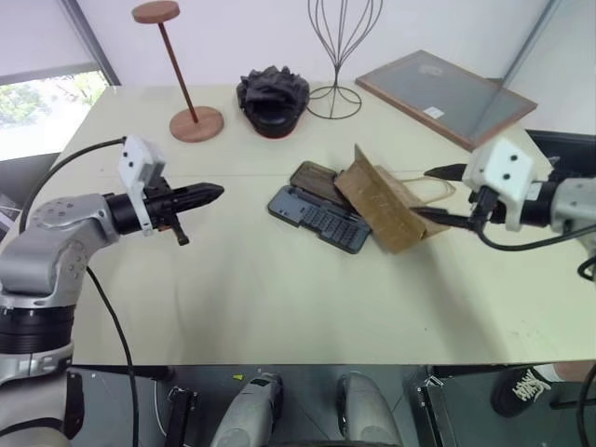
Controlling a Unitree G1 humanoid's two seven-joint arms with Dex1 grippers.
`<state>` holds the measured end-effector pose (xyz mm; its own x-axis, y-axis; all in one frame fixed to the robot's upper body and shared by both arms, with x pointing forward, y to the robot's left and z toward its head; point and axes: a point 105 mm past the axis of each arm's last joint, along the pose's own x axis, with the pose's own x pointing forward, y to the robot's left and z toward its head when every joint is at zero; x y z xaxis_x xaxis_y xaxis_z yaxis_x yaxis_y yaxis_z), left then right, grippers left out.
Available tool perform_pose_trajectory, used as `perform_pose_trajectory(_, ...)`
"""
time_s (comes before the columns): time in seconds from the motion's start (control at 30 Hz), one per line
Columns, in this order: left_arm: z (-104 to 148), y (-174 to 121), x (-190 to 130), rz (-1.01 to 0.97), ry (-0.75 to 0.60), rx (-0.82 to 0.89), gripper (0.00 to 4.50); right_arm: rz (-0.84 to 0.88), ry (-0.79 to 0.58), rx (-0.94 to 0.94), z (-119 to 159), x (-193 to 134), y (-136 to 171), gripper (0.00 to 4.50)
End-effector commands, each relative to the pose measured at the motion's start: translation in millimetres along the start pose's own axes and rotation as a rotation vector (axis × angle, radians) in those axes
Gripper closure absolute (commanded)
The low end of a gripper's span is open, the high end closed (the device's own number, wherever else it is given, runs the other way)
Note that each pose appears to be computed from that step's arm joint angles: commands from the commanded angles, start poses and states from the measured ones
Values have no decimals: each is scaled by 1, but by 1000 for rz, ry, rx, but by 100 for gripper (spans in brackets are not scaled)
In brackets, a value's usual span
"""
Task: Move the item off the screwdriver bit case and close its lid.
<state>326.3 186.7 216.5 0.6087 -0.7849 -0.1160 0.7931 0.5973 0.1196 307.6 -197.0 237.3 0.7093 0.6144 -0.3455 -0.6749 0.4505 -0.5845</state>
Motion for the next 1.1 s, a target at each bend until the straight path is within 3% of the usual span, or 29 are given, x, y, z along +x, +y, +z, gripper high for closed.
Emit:
perform_pose_trajectory(0.03, 13, 2, 4, 1, -28, 60, 450, -120, -13, 26, 6, 7, -4, 6)
perform_pose_trajectory(0.2, 10, 2, 10, -2, -28, 66, 450, -229, 47, 238, -10, 21, -3, 6)
perform_pose_trajectory(0.57, 4, -1, 17, -14, -13, 87, 450, -375, 221, 451, -63, 41, 19, 6)
perform_pose_trajectory(0.67, 3, 0, 17, -9, -11, 90, 450, -378, 241, 464, -69, 43, 25, 98)
perform_pose_trajectory(0.87, 2, 0, 17, 1, -11, 92, 450, -402, 263, 459, -74, 41, 22, 419)
perform_pose_trajectory(0.9, 2, 0, 17, 2, -12, 93, 450, -408, 263, 449, -74, 40, 20, 447)
perform_pose_trajectory(1.1, 0, -1, 19, 5, -15, 92, 450, -503, 250, 434, -72, 25, -2, 447)
